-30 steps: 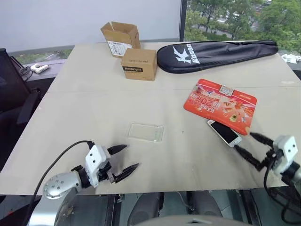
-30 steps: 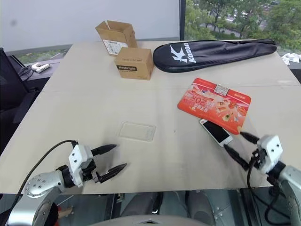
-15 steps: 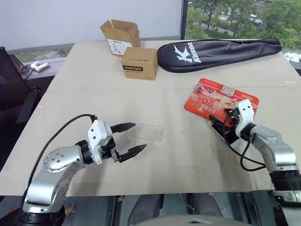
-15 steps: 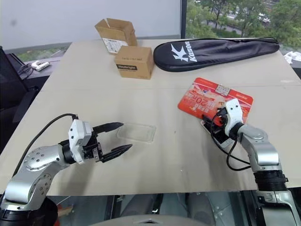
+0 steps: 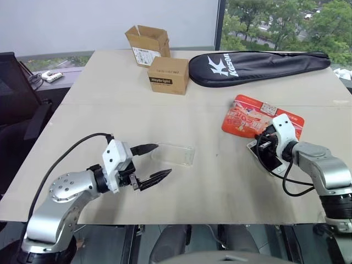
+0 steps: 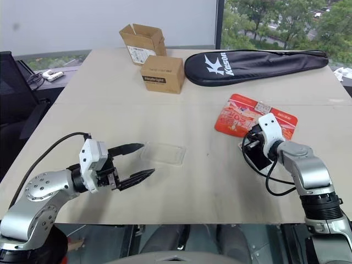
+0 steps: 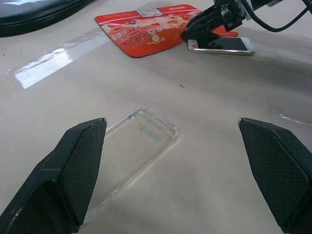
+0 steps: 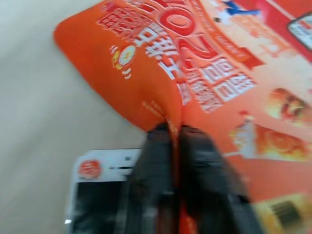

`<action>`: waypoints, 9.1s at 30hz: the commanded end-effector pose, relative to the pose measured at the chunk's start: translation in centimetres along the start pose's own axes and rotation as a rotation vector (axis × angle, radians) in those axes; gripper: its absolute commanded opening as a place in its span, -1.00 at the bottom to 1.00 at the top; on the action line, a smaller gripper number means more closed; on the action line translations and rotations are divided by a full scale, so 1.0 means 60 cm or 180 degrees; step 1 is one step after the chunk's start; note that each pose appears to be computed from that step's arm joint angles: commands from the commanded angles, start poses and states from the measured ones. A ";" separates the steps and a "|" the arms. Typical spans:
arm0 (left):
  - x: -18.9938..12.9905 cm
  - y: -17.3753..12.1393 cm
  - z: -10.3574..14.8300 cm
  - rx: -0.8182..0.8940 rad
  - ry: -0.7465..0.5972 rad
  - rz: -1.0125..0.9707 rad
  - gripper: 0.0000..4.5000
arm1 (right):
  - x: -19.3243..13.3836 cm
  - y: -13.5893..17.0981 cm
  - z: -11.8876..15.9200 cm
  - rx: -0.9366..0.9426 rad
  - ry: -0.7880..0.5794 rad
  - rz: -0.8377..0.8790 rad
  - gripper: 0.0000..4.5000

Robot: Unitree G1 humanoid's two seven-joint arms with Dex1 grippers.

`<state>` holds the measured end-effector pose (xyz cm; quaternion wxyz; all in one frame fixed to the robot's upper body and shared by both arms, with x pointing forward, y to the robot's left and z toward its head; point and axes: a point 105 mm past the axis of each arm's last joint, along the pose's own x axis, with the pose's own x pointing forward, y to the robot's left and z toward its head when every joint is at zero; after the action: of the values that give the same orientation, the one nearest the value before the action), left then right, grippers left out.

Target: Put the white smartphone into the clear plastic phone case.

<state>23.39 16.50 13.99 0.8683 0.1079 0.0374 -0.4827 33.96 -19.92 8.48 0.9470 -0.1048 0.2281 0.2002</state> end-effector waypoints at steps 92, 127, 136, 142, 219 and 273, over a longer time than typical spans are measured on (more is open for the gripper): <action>0.066 0.072 -0.113 0.0402 0.1128 -0.1188 -0.97 | -0.177 0.144 0.007 -0.0256 -0.1321 0.1801 1.00; 0.285 -0.034 -0.030 0.0574 0.0216 -0.1844 0.69 | -0.131 0.059 -0.040 -0.0035 -0.0297 0.0086 1.00; 0.219 -0.023 0.066 0.0374 -0.0192 -0.1910 0.95 | -0.118 0.030 -0.080 -0.0074 0.0058 -0.0200 1.00; 0.159 0.008 0.059 0.0424 0.0191 -0.1550 0.95 | -0.108 0.017 -0.089 -0.0029 0.0103 -0.0191 1.00; 0.236 0.024 0.041 0.0753 0.0177 -0.1586 -0.96 | -0.033 0.068 0.079 -0.2929 0.0091 0.2623 0.25; 0.276 -0.007 -0.064 0.0805 0.0772 -0.1413 -1.00 | 0.012 0.072 0.109 -0.2590 0.0650 0.2553 0.97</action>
<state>32.17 3.07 9.04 0.7155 0.2564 0.0687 -0.6462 35.40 -13.79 12.92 0.6687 -0.3742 0.2384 0.5967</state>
